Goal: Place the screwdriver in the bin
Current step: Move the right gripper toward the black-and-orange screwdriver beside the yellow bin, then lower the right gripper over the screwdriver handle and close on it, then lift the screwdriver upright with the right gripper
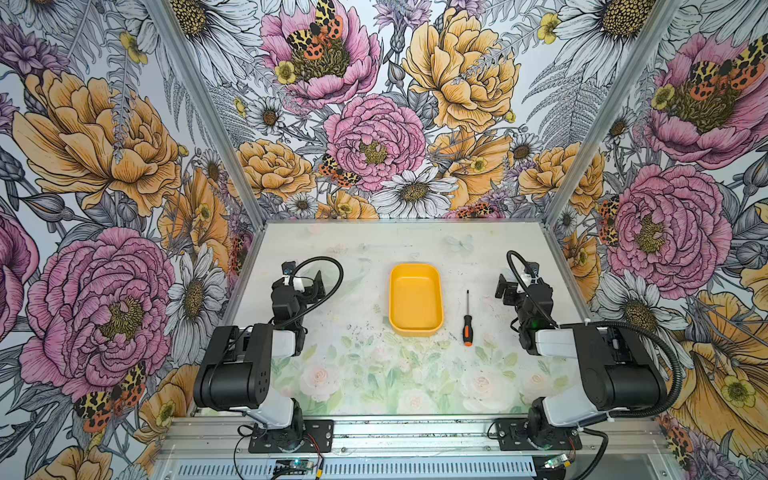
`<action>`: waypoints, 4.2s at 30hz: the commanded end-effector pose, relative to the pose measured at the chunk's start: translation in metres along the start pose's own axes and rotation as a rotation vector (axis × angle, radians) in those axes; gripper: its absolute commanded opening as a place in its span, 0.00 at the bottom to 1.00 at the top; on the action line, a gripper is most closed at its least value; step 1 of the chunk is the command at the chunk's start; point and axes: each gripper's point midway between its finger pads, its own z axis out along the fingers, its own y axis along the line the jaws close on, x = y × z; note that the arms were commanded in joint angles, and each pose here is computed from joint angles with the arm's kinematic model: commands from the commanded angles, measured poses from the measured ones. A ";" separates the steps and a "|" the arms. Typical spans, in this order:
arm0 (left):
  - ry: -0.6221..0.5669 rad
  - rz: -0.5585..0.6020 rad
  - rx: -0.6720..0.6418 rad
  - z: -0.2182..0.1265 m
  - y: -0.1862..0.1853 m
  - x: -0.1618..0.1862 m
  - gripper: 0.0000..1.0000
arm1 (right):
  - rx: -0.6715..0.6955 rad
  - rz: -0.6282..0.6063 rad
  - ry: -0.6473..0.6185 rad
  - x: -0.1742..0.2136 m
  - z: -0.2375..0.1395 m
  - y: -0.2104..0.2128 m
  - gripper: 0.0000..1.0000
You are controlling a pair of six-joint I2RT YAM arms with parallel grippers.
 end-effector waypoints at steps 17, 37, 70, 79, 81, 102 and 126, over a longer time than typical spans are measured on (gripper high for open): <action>0.002 0.005 0.000 -0.014 -0.001 -0.031 0.99 | 0.083 -0.016 0.022 -0.025 -0.002 -0.007 0.94; 0.167 -0.158 0.338 -0.069 -0.118 -0.047 0.99 | -0.359 0.358 0.458 0.002 -0.094 0.107 0.89; 0.302 -0.204 0.369 -0.088 -0.149 -0.003 0.99 | -0.249 0.174 0.755 0.108 -0.117 0.145 0.69; 0.309 -0.201 0.373 -0.089 -0.150 -0.002 0.99 | -0.220 0.127 0.789 0.119 -0.114 0.147 0.56; 0.311 -0.202 0.378 -0.090 -0.151 -0.002 0.99 | -0.214 0.120 0.792 0.120 -0.114 0.147 0.53; 0.359 -0.198 0.405 -0.085 -0.160 0.004 0.99 | -0.255 0.135 0.778 0.106 -0.115 0.152 0.00; 0.357 -0.196 0.429 -0.088 -0.164 0.001 0.99 | -0.435 0.334 0.226 -0.125 -0.125 0.178 0.00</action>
